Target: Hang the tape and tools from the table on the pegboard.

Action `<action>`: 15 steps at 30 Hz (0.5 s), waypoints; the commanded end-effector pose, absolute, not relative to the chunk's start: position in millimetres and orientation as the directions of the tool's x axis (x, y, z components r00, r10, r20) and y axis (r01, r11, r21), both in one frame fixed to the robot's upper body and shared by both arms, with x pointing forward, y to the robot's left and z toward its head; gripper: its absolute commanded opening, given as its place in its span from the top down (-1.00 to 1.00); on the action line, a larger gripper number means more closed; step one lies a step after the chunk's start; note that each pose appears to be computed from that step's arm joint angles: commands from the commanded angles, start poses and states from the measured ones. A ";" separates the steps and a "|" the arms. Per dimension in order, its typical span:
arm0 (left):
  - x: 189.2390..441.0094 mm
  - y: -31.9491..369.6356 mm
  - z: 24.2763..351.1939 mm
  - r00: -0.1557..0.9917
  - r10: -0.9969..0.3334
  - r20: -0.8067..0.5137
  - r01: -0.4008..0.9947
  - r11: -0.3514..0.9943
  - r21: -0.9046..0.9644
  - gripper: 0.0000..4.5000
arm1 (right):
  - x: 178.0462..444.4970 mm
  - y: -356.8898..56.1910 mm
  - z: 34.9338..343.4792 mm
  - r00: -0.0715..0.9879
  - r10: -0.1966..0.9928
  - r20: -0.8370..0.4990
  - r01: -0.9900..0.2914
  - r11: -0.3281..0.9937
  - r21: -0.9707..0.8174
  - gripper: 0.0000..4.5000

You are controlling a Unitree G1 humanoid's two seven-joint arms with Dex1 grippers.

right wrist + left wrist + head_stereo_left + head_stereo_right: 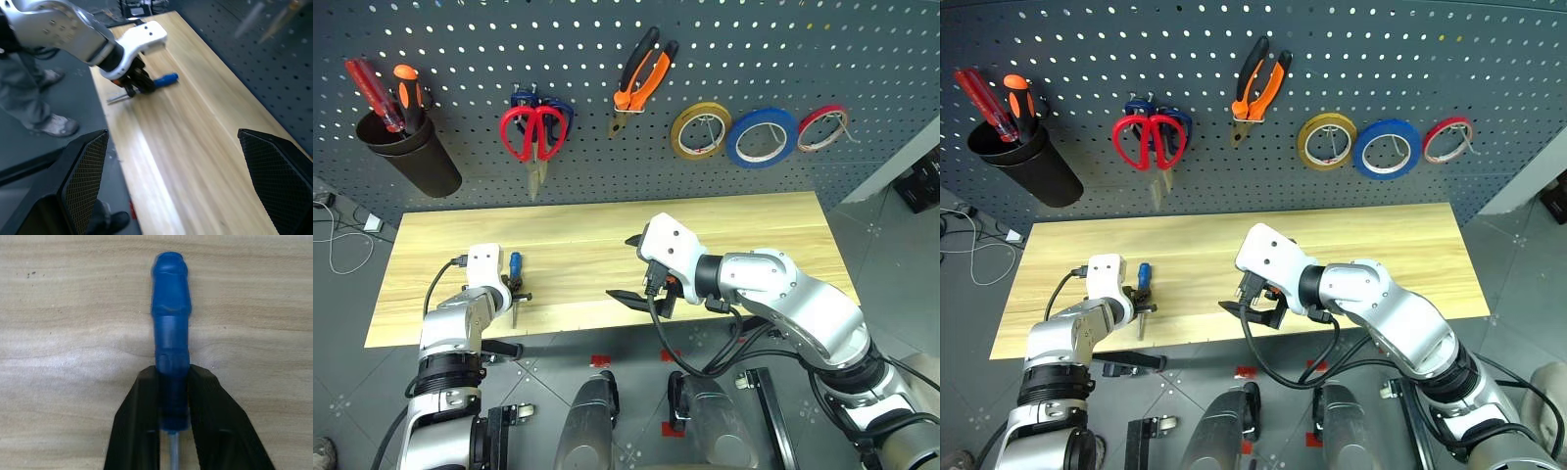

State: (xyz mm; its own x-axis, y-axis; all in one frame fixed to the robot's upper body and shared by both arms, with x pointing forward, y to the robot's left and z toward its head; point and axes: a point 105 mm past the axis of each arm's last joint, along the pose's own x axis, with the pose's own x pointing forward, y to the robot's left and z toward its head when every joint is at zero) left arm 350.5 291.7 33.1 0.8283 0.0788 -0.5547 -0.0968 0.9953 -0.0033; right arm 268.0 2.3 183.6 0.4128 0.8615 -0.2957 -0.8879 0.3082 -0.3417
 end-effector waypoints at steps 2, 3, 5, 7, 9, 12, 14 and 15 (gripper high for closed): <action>348.4 304.0 72.8 0.915 0.160 -0.371 -0.120 0.984 0.129 0.79 | 267.2 -2.8 197.3 0.425 0.873 -0.241 -0.866 0.314 -0.389 -1.00; 344.9 304.6 81.8 0.933 0.179 -0.312 -0.127 0.976 0.180 0.79 | 267.4 -4.8 198.1 0.430 0.872 -0.235 -0.864 0.321 -0.387 -1.00; 336.2 301.4 97.7 0.960 0.192 -0.203 -0.133 0.953 0.273 0.79 | 267.7 -8.7 199.6 0.439 0.871 -0.221 -0.861 0.337 -0.381 -1.00; 319.7 295.8 124.2 0.976 0.215 -0.020 -0.193 0.910 0.366 0.79 | 266.5 -12.2 205.4 0.448 0.877 -0.176 -0.854 0.361 -0.375 -1.00; 297.1 284.8 155.6 0.959 0.210 0.193 -0.276 0.853 0.444 0.79 | 266.1 -15.9 213.7 0.462 0.879 -0.114 -0.840 0.393 -0.373 -1.00; 281.1 280.2 175.0 0.920 0.224 0.322 -0.356 0.823 0.443 0.79 | 266.7 -19.0 222.2 0.474 0.879 -0.053 -0.827 0.424 -0.368 -1.00; 283.8 285.8 209.7 0.864 0.250 0.436 -0.436 0.805 0.403 0.79 | 271.3 -18.3 246.2 0.498 0.865 0.070 -0.805 0.490 -0.335 -1.00; 287.4 286.3 229.1 0.837 0.240 0.492 -0.457 0.802 0.385 0.79 | 272.9 -17.2 253.6 0.502 0.859 0.101 -0.798 0.506 -0.327 -1.00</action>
